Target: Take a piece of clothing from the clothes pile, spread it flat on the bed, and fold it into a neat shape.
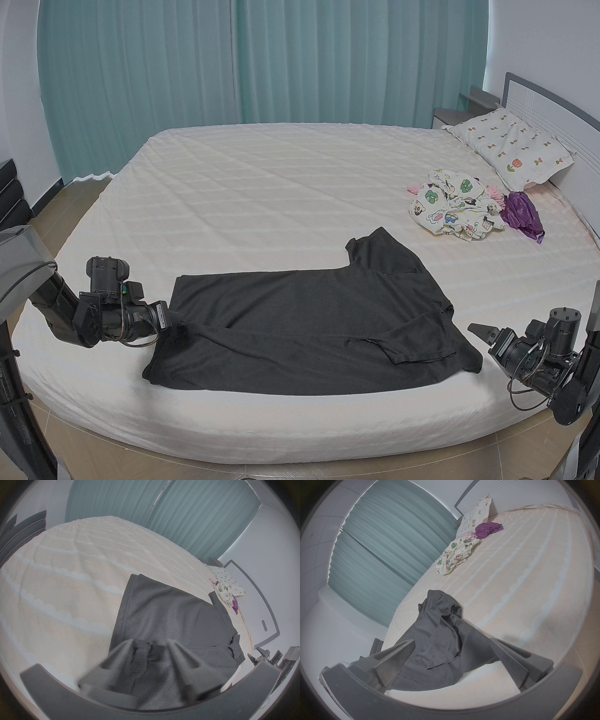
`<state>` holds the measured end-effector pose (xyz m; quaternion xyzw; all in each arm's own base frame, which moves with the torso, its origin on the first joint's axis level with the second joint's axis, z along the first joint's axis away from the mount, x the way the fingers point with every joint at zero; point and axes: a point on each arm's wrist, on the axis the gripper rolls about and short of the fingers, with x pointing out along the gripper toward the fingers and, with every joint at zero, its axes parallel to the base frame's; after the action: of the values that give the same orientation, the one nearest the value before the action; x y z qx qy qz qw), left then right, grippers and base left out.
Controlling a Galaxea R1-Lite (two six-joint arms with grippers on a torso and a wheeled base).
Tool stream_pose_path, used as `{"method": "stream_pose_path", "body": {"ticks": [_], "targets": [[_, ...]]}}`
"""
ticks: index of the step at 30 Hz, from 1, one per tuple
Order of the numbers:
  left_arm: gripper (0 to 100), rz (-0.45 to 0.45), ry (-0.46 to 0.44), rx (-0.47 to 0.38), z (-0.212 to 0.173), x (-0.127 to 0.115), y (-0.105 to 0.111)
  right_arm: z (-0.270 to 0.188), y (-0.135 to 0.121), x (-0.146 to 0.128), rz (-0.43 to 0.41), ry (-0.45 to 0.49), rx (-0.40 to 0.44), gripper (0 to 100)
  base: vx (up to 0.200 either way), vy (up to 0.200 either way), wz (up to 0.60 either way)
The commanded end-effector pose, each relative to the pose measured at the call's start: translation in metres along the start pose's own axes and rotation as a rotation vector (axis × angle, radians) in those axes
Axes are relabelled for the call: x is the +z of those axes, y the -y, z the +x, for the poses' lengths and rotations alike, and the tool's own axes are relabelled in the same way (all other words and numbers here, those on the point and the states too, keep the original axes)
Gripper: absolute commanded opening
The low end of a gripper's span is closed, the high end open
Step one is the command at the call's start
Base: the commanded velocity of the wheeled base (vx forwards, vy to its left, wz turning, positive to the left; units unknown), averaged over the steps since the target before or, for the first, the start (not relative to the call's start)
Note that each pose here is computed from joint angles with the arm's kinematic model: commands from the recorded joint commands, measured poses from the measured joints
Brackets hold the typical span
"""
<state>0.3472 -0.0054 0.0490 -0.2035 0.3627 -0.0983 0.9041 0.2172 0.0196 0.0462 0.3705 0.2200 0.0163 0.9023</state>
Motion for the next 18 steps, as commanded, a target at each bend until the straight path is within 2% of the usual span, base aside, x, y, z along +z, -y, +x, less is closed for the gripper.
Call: {"method": "stream_pose_path", "body": {"ticks": [1,7,10,14,18], "targets": [[0,-0.004,-0.002,0.005,-0.002,-0.001,-0.001,0.003,-0.004,0.004,-0.013,0.018,0.02,100,0.0,0.0,0.0],[0,-0.008,0.026,0.02,-0.014,0.002,-0.001,0.016,-0.013,0.007,-0.064,0.004,0.093,100,0.0,0.0,0.0],[0,-0.009,0.032,0.021,-0.021,0.002,0.001,0.029,-0.015,0.009,-0.084,-0.039,0.141,100,0.0,0.0,0.0],[0,-0.005,0.041,0.017,-0.029,0.001,0.005,0.053,-0.017,0.017,-0.136,-0.041,0.145,100,0.0,0.0,0.0],[0,-0.004,0.049,0.019,-0.035,0.001,0.006,0.079,-0.024,0.027,-0.171,-0.086,0.152,100,0.0,0.0,0.0]]}}
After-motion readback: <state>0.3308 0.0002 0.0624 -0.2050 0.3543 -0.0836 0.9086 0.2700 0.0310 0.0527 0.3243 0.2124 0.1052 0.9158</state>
